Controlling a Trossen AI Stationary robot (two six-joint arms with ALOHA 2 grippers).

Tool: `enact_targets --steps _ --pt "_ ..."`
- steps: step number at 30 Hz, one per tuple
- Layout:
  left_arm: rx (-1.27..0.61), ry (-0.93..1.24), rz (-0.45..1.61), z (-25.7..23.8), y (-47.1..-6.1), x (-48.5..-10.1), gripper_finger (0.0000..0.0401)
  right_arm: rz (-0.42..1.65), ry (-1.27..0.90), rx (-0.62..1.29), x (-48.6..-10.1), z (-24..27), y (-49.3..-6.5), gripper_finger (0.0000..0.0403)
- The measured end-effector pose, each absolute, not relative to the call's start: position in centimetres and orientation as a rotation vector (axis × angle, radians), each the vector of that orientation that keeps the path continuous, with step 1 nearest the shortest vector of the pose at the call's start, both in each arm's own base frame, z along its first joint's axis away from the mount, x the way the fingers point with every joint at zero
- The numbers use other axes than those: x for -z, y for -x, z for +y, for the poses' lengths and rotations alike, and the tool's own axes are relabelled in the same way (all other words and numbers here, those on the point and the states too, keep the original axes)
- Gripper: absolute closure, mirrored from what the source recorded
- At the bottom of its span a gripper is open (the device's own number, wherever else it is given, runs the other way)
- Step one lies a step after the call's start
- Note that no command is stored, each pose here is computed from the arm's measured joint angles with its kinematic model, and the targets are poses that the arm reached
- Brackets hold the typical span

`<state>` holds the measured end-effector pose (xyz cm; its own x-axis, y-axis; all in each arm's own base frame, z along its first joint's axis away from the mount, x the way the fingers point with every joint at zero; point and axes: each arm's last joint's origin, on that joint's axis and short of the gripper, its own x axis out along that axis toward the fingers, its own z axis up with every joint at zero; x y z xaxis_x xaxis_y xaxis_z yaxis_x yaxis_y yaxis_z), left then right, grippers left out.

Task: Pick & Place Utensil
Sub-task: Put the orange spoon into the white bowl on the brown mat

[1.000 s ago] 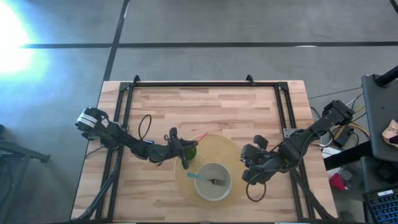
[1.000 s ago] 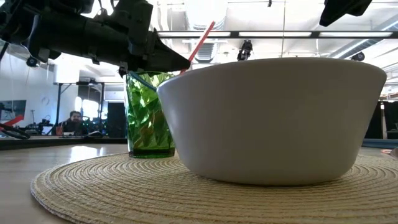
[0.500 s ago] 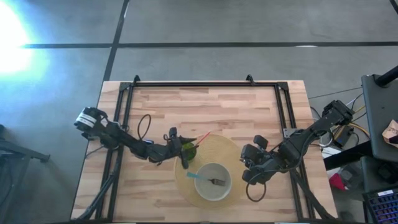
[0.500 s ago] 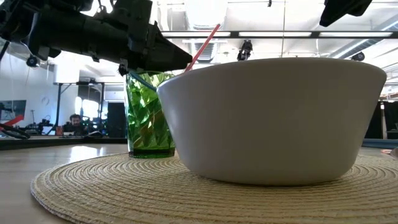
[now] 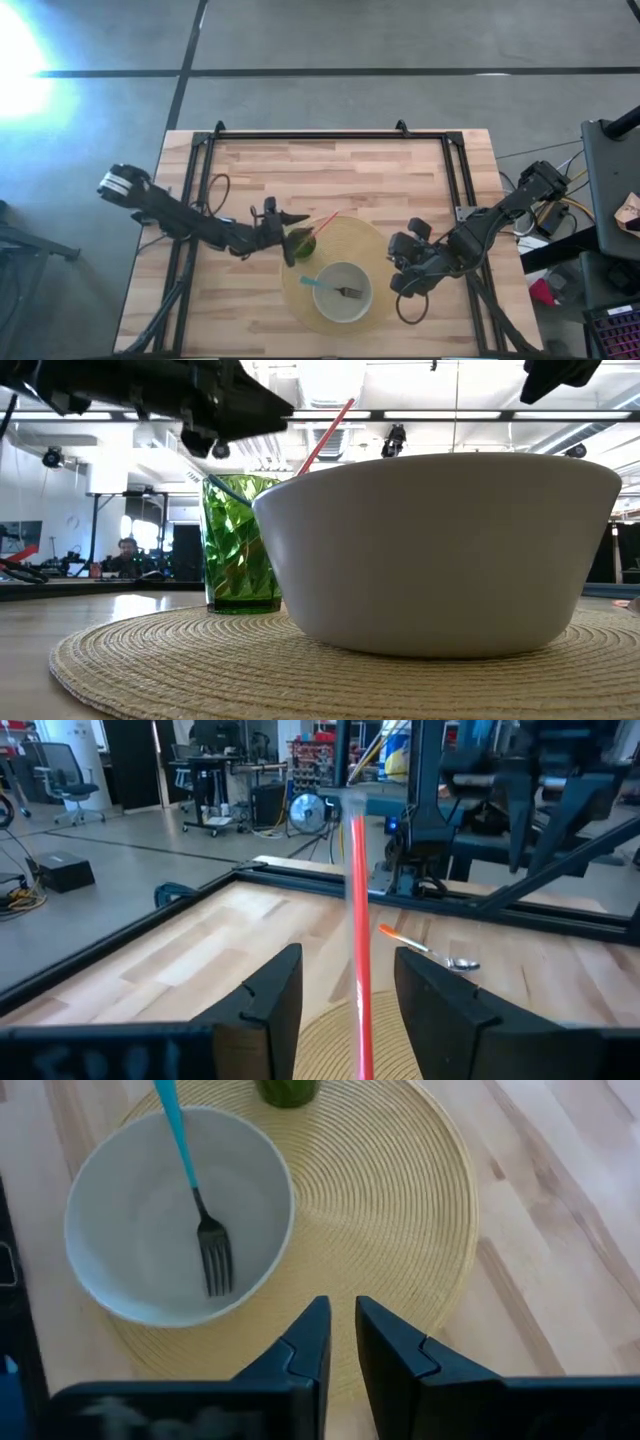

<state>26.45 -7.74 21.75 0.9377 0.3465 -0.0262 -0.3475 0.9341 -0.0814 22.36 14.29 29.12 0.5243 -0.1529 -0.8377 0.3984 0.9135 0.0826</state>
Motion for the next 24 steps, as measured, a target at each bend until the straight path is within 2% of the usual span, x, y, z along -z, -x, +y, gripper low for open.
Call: enact_targets --steps 6,15,24 --pt "-0.345 0.101 -0.016 -7.1 -24.7 -24.4 0.0247 0.998 -0.319 0.394 -29.4 13.8 -21.6 0.0355" --pt "-0.234 0.052 0.011 -6.6 -22.5 -27.9 0.0249 1.044 -0.464 0.551 -30.1 12.4 -19.5 0.0355" --pt "-0.148 -0.060 0.166 -7.2 -22.6 -32.0 0.0249 1.099 -0.625 0.693 -28.7 11.8 -18.3 0.0355"
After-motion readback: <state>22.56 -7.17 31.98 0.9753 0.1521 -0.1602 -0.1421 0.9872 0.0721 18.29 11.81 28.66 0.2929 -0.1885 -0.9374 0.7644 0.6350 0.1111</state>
